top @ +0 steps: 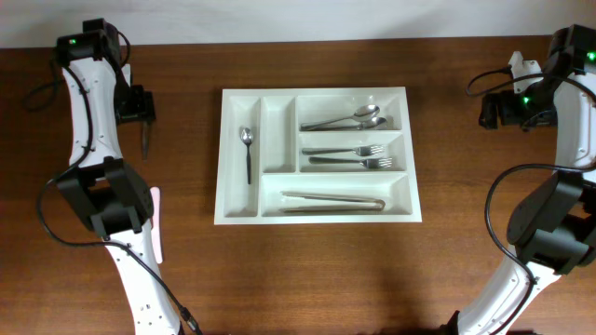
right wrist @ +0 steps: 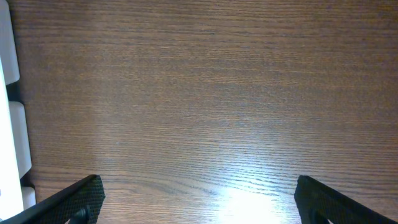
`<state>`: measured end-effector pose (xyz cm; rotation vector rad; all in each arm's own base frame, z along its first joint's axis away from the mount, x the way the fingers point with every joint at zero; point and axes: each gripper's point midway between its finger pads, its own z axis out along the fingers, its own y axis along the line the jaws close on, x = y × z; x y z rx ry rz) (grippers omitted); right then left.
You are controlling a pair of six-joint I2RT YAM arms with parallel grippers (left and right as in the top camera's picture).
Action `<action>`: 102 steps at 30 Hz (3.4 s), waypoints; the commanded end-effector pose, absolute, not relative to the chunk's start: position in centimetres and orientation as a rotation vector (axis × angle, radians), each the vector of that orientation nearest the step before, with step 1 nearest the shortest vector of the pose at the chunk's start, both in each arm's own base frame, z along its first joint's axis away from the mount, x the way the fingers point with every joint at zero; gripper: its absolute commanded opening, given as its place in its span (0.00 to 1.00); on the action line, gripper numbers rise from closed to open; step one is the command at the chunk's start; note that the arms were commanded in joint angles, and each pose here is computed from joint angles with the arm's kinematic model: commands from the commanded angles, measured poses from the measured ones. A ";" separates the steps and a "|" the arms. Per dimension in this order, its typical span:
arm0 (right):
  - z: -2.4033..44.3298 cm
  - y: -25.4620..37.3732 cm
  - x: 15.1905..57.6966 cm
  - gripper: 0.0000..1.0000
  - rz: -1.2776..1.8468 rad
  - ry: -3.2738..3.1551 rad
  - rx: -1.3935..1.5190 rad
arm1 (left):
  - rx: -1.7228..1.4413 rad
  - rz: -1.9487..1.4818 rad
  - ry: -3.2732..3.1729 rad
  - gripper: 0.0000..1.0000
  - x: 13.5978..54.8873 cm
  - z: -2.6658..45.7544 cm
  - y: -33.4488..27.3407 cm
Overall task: Pack container
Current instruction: 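Lower the left gripper onto the second dark spoon and close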
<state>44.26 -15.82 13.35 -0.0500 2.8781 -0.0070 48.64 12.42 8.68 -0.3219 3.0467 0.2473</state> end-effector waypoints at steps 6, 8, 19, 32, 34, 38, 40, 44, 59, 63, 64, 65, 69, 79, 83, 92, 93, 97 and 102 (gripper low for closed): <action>12.9 -15.8 44.3 0.99 0.007 2.882 -0.063 | -0.245 0.205 3.037 0.85 49.5 6.5 12.0; 12.9 -15.8 44.3 0.99 0.007 2.882 -0.063 | -0.245 0.204 3.034 0.85 49.6 5.8 12.1; 12.9 -15.8 44.3 0.98 0.007 2.882 -0.063 | -0.243 0.162 3.020 0.85 50.2 3.7 11.7; 12.9 -15.8 44.3 0.99 0.007 2.882 -0.063 | -0.242 0.152 3.021 0.84 50.3 2.5 11.6; 12.9 -15.8 44.3 0.98 0.007 2.882 -0.063 | -0.240 0.132 3.024 0.84 50.3 2.3 11.4; 12.9 -15.8 44.3 0.98 0.007 2.882 -0.063 | -0.240 0.122 3.020 0.84 50.5 2.2 11.3; 12.9 -15.8 44.3 0.98 0.007 2.882 -0.063 | -0.240 0.122 3.017 0.84 50.5 2.3 11.3; 12.9 -15.8 44.3 0.99 0.007 2.882 -0.063 | -0.241 0.120 3.029 0.84 50.4 1.7 11.2; 12.9 -15.8 44.3 0.99 0.007 2.882 -0.063 | -0.243 0.108 3.106 0.85 49.5 -1.9 11.1; 12.9 -15.8 44.3 0.99 0.007 2.882 -0.063 | -0.243 0.102 3.118 0.83 49.3 -2.5 11.0; 12.9 -15.8 44.3 0.99 0.007 2.882 -0.063 | -0.242 0.093 3.120 0.83 49.3 -2.7 10.9; 12.9 -15.8 44.3 0.99 0.007 2.882 -0.063 | -0.243 0.079 3.121 0.79 49.3 -2.7 10.8; 12.9 -15.8 44.3 0.99 0.007 2.882 -0.063 | -0.252 0.016 3.122 0.55 49.3 -3.0 10.3; 12.9 -15.8 44.3 0.99 0.007 2.882 -0.063 | -0.294 -0.005 3.114 0.56 49.2 -3.3 11.5; 12.9 -15.8 44.3 0.99 0.007 2.882 -0.063 | -0.317 -0.006 3.115 0.56 49.0 -3.5 12.2; 12.9 -15.8 44.3 0.99 0.007 2.882 -0.063 | -0.332 -0.008 3.123 0.41 48.7 -3.9 12.6; 12.9 -15.8 44.3 0.99 0.007 2.882 -0.063 | -0.332 -0.008 3.123 0.38 48.7 -3.9 12.6; 12.9 -15.8 44.3 0.99 0.007 2.882 -0.063 | -0.332 -0.008 3.123 0.22 48.7 -3.9 12.6; 12.9 -15.8 44.3 0.99 0.007 2.882 -0.063 | -0.332 -0.009 3.123 0.05 48.7 -3.9 12.6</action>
